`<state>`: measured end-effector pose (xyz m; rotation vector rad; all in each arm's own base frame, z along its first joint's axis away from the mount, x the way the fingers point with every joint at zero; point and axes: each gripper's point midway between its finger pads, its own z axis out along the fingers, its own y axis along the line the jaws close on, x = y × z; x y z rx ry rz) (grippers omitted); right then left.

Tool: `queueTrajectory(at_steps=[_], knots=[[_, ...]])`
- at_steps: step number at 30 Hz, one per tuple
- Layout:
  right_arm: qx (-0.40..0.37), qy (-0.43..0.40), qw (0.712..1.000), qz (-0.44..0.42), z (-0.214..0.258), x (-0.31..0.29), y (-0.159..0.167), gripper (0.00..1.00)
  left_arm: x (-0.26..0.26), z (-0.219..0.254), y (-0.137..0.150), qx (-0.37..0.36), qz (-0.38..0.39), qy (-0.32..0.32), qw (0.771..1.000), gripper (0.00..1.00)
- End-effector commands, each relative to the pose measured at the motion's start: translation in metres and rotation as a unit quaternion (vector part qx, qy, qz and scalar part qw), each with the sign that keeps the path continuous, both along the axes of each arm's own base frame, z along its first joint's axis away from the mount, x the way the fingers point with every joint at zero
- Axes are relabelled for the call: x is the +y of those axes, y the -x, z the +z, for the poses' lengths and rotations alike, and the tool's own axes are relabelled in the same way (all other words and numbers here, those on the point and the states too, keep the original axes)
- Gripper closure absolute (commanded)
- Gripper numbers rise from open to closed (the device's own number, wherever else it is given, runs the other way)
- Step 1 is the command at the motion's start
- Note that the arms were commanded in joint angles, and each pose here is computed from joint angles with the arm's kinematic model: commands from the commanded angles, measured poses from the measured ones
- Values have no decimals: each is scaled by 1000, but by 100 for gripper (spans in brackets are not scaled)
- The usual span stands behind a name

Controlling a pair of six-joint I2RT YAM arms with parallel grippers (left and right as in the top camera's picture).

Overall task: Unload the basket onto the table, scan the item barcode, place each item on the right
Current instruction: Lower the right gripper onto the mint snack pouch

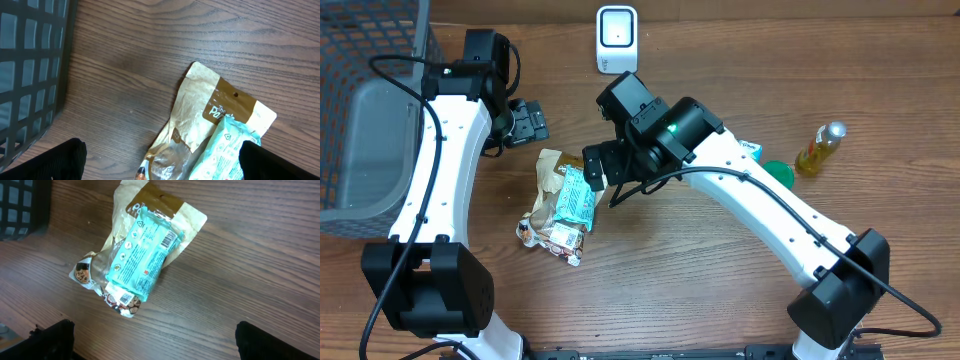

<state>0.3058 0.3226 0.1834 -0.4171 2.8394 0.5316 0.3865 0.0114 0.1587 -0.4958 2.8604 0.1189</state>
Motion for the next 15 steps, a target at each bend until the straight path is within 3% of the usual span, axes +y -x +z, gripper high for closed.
queueTrajectory(at_steps=[1, 15], knots=[[29, -17, 999, 12, -17, 8, 8, 0, -1, 5, -4, -7, -8, -7, 1000, 0], [83, -41, 996, -15, -72, 14, 22, 0, -1, 5, -4, -7, -8, -7, 1000, 0]])
